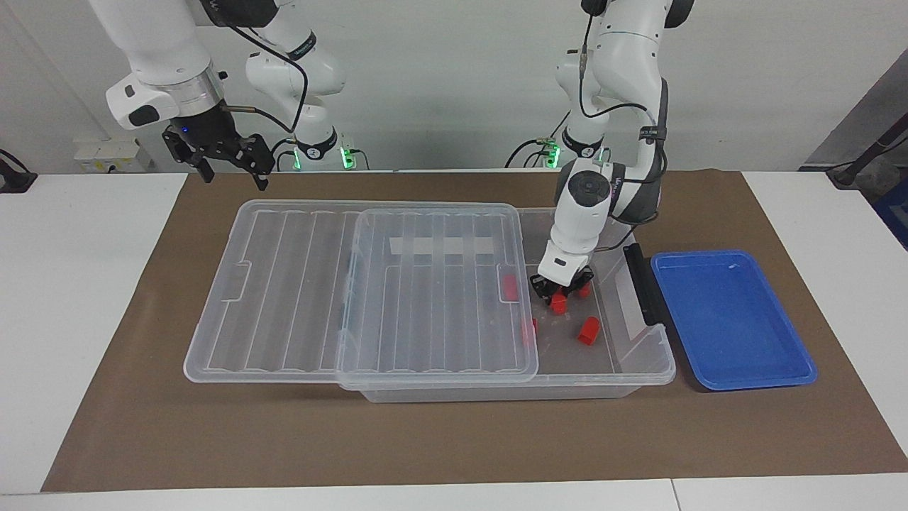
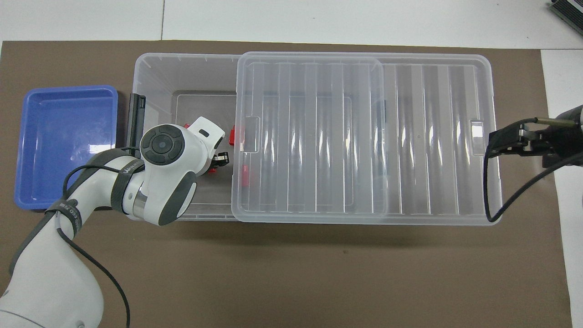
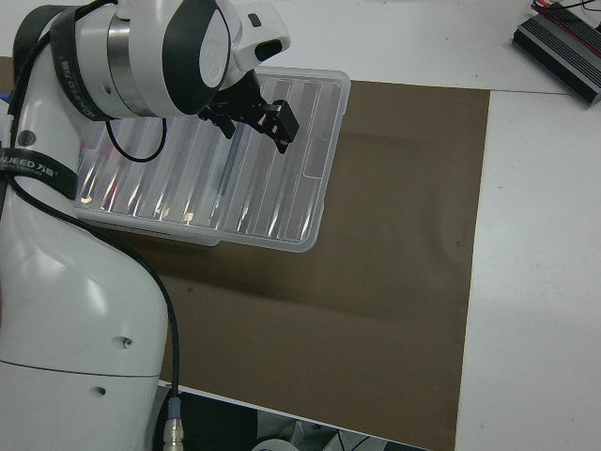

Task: Place red block in blue tray from box
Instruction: 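Lift the red block with the left gripper and carry it toward the blue tray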

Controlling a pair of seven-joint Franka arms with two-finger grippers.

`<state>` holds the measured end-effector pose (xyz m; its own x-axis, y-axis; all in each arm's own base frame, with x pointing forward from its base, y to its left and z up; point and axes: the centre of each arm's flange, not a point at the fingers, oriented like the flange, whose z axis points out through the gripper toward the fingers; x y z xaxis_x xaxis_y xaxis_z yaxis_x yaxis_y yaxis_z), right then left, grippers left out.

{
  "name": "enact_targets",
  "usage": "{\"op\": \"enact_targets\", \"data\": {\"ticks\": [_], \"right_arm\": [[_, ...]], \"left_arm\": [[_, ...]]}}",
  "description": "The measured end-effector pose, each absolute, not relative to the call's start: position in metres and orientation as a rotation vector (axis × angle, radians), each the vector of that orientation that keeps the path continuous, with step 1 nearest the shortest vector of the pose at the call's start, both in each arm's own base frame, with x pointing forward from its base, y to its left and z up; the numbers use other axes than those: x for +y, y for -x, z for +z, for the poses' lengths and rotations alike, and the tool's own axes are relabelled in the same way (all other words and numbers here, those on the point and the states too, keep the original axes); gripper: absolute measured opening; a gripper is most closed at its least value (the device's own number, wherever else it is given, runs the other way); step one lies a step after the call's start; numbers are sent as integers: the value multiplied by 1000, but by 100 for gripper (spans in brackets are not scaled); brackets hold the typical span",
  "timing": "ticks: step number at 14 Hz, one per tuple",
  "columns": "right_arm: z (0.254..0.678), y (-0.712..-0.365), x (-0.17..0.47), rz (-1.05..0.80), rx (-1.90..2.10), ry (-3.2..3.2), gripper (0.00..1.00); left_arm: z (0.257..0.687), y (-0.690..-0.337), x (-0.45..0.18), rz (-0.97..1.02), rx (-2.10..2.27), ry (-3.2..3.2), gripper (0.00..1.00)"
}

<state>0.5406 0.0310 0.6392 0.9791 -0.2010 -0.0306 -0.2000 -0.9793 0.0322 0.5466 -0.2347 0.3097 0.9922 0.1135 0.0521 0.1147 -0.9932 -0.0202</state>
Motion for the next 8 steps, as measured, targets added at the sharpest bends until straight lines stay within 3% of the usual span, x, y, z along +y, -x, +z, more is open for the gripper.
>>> {"op": "enact_targets", "data": {"ticks": [2, 8], "right_arm": [[639, -541, 31, -54, -314, -3096, 100], [639, -541, 30, -48, -309, -3078, 100]], "left_arm": [[329, -552, -235, -10, -185, 3084, 34], [487, -560, -227, 61, -240, 3034, 34]]}}
